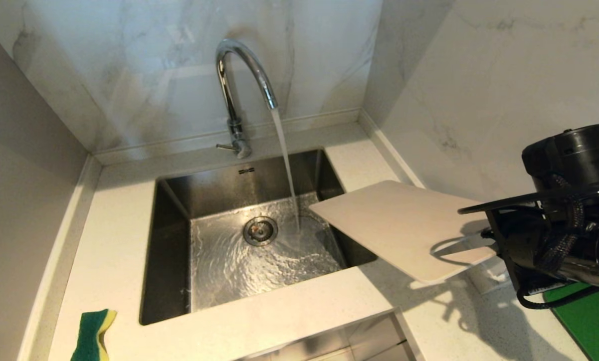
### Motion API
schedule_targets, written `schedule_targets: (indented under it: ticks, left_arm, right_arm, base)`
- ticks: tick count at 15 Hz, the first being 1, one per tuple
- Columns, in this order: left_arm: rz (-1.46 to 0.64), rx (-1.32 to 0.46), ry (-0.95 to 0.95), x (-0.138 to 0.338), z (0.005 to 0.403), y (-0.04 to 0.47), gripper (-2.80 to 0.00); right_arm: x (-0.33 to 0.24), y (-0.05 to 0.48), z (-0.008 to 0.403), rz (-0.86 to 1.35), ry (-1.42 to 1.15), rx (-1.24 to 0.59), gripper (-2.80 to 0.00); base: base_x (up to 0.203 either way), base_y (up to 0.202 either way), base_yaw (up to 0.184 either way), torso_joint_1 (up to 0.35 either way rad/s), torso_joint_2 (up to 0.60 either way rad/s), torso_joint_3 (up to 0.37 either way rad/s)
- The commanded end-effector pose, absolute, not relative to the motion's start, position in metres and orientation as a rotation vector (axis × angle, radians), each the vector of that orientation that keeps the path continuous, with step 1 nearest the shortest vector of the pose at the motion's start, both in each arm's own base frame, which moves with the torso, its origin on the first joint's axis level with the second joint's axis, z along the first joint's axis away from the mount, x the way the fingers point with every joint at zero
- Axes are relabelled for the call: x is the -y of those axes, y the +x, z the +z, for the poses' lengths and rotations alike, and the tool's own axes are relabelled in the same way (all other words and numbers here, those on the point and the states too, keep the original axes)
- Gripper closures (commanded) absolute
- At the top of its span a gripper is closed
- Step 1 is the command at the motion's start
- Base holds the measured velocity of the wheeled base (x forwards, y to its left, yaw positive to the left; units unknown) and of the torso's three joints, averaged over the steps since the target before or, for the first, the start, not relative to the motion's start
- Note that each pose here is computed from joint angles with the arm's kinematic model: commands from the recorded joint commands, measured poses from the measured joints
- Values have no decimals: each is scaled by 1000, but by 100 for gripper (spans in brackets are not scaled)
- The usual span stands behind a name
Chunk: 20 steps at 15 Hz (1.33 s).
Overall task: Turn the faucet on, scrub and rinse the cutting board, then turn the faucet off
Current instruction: Put down the cutting board
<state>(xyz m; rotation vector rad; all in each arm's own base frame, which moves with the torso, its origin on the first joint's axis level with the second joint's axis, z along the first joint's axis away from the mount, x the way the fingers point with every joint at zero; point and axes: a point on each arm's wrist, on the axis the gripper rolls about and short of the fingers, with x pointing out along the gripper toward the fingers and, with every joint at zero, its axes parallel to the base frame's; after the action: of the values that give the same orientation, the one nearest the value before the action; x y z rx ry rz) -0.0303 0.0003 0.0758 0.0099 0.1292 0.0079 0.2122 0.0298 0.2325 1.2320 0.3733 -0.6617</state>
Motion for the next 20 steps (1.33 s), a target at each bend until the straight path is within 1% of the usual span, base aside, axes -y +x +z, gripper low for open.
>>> schedule_targets:
  ticks: [1,5,7,16,20]
  left_arm:
    - [8,-130,10,0,76,-30,0]
    - [9,-130,10,0,76,-30,0]
    - [9,-130,10,0,76,-30,0]
    - [9,-130,10,0,76,-30,0]
    - [8,-130,10,0,76,-30,0]
  right_arm:
    - [-29,212,230,-682,1248,-370,0]
    - [-27,220,227,-751,1228,-314,0]
    - [-27,220,227,-751,1233,-311,0]
    - [-28,222,214,-787,1223,-354,0]
    - [-28,222,199,-834,1241,-376,0]
  base:
    - [0,0,0,0,0,0]
    - [0,0,0,0,0,0]
    - [0,0,0,0,0,0]
    - [0,0,0,0,0,0]
    - [0,0,0,0,0,0]
